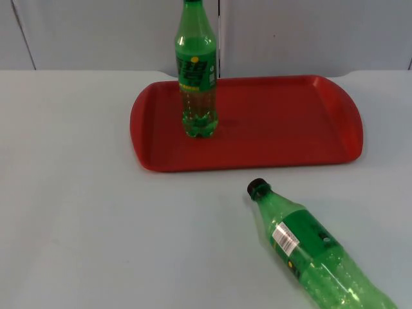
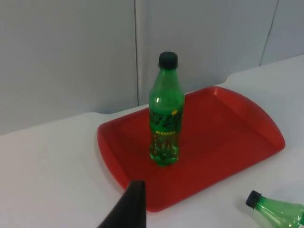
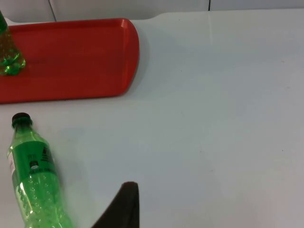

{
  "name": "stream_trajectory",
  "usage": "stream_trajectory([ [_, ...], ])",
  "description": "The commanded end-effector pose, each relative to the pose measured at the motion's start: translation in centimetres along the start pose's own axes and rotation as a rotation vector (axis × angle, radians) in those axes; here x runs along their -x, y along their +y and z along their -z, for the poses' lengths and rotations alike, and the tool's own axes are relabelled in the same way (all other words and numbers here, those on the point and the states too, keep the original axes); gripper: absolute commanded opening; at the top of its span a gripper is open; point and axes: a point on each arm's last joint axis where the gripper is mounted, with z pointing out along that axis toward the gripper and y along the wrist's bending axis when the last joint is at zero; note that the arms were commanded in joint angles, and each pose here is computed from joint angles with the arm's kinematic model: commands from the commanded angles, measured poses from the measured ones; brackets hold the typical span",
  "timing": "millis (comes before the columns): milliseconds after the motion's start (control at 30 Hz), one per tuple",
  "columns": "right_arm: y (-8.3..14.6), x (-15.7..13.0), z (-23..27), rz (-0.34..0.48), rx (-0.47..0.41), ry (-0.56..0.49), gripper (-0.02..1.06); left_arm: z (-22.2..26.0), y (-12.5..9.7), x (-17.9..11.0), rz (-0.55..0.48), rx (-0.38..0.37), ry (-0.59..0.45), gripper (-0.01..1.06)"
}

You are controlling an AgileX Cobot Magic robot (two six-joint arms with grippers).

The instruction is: Place the bottle upright on the tray.

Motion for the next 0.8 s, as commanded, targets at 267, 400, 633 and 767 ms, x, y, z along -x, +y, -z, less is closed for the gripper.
stream_trajectory([
  [267,0.0,0.0,0.0,-0.004,-0.004,-0.006,1.05,3.6,-0.3,-1.0,-0.032,-0.01,0.011,1.05],
  [400,0.0,0.0,0.0,-0.004,-0.004,-0.006,1.05,4.8,-0.4,-1.2,-0.037,-0.012,-0.011,1.05],
  [633,0.0,0.0,0.0,-0.004,-0.004,-0.006,1.05,6.6,-0.4,-2.0,-0.027,-0.007,-0.025,1.05],
  [767,0.0,0.0,0.0,-0.004,-0.004,-0.006,1.05,7.5,-0.4,-2.5,-0.04,0.002,-0.018,1.05],
])
